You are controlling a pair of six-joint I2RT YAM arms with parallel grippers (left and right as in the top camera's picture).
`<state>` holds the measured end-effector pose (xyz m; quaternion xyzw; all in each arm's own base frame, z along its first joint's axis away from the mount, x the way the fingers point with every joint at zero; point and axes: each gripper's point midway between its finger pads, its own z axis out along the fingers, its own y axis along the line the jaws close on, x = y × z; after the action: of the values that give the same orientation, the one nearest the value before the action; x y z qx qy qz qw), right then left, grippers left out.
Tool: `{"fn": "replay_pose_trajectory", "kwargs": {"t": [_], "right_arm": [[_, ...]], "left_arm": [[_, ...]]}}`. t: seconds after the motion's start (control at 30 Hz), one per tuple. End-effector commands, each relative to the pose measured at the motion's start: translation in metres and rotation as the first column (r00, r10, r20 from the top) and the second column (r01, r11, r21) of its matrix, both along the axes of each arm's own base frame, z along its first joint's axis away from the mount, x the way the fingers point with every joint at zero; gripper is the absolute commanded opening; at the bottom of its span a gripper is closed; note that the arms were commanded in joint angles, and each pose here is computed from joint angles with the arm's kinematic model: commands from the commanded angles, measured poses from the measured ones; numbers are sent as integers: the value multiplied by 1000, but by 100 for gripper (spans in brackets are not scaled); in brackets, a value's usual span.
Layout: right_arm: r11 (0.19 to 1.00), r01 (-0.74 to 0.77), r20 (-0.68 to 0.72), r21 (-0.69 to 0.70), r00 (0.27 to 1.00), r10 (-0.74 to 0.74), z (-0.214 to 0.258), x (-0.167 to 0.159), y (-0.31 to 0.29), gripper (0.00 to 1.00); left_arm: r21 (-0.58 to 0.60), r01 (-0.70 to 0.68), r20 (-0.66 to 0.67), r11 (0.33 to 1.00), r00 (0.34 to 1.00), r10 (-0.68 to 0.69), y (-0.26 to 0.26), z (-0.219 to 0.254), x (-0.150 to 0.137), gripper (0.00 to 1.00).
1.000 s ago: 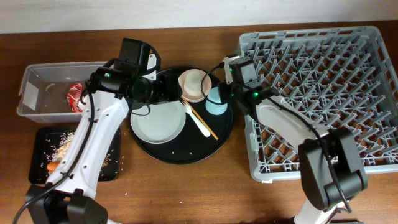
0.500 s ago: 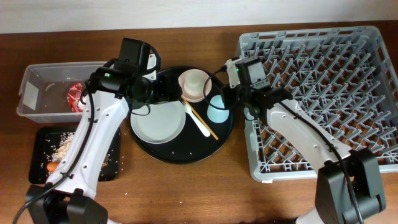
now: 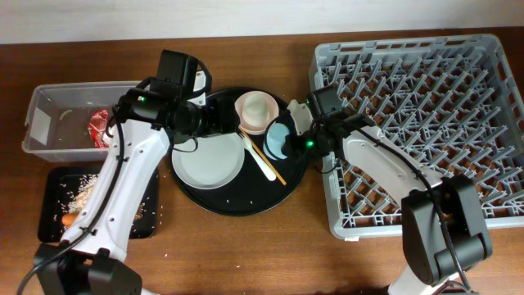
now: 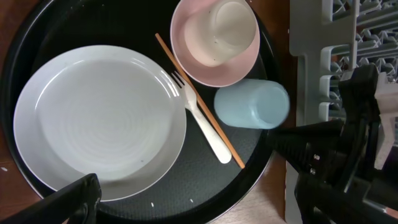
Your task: Sort waste into correct bins and load items into the dishwasher rack
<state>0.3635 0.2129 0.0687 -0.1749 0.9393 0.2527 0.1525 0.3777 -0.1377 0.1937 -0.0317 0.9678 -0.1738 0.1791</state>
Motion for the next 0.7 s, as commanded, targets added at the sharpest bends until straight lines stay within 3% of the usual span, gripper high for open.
{"fn": "replay_pose_trajectory", "kwargs": {"t": [0.0,0.1,0.17,0.23,0.4,0.5,0.57,0.67], "right_arm": [[1000,-5,12,29,1000,5,11,0,4,11],[998,30,112,49,993,-35,55,23,-5,14],[995,102,202,-8,975,-98,76,41,-25,13],[984,156,223,-88,966,-133,68,48,-39,4],[976,183,252,-115,956,-150,14,86,-34,4],[997,52,174,53,983,-60,18,70,0,4],[989,-33,74,147,997,22,20,42,19,4],[985,-116,-6,124,993,117,11,8,36,4]], "left_arm": [[-3,-11,-3,1000,1000,11,1,0,0,99],[-3,-11,-3,1000,1000,11,1,0,0,99],[-3,-11,-3,1000,1000,11,1,0,0,99],[-3,-11,-3,1000,1000,11,1,0,0,99],[-3,-11,-3,1000,1000,11,1,0,0,99],[-3,-10,-3,1000,1000,10,1,0,0,99],[-3,-11,-3,1000,1000,11,1,0,0,99],[-3,-11,-3,1000,1000,11,1,0,0,99]]}}
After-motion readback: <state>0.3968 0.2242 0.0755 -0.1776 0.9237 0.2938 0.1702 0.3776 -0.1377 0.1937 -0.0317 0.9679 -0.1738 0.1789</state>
